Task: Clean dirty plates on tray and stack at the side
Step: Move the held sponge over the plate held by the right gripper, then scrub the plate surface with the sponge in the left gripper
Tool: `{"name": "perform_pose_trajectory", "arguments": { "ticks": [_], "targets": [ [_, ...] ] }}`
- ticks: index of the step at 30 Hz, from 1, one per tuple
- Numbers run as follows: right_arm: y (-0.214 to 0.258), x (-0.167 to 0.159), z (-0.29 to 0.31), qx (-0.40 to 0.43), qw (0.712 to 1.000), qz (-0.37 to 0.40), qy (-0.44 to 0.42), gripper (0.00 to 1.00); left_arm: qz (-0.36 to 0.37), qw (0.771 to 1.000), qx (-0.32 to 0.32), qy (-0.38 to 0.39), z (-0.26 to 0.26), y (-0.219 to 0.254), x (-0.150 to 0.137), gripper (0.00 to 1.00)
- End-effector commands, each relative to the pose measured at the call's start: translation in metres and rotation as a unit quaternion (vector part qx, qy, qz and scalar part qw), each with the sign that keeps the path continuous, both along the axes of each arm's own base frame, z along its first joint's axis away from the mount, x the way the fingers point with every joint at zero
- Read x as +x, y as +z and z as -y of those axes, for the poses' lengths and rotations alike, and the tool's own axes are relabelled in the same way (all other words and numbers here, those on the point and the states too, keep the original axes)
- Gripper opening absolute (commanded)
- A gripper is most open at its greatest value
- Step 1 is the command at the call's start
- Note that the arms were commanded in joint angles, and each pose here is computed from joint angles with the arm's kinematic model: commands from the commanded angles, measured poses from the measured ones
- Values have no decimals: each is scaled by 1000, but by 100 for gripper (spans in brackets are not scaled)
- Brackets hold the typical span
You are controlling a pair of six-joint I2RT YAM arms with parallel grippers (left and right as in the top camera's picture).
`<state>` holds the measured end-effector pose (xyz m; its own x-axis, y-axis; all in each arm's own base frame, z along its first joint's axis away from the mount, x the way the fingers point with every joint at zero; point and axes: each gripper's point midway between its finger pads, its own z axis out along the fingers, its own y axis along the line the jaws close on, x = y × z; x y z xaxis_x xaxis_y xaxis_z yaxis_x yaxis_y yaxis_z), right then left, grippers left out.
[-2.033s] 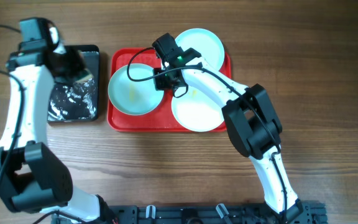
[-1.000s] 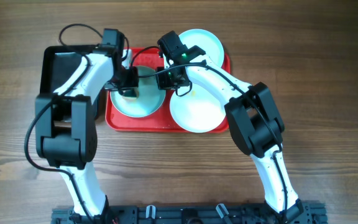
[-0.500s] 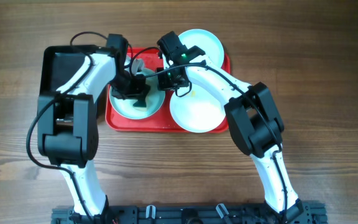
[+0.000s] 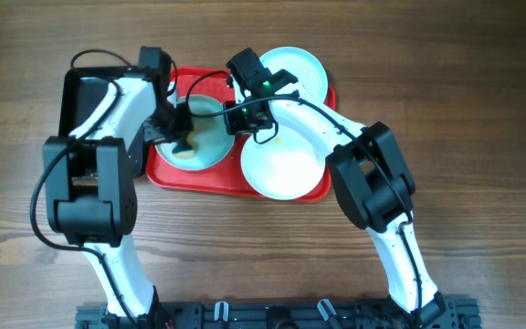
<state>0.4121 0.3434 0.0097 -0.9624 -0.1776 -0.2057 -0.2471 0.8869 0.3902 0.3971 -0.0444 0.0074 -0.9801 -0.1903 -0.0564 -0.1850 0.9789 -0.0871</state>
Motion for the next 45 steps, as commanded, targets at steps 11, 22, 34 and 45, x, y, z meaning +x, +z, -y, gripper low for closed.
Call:
{"name": "perform_pose_trajectory", "arguments": {
  "ticks": [11, 22, 34, 45],
  "targets": [
    [-17, -6, 9, -16, 1000, -22, -3, 4, 79, 992, -90, -41, 77, -15, 37, 4],
    [-17, -5, 9, -16, 1000, -21, -4, 4, 136, 973, -139, -128, 90, 9, 61, 4],
    [-17, -5, 9, -17, 1000, -21, -5, 4, 38, 980, -133, -141, 87, -3, 13, 4],
    [-17, -5, 9, -16, 1000, -20, -5, 4, 40, 990, 137, 8, -26, -5, 26, 4]
  ]
}}
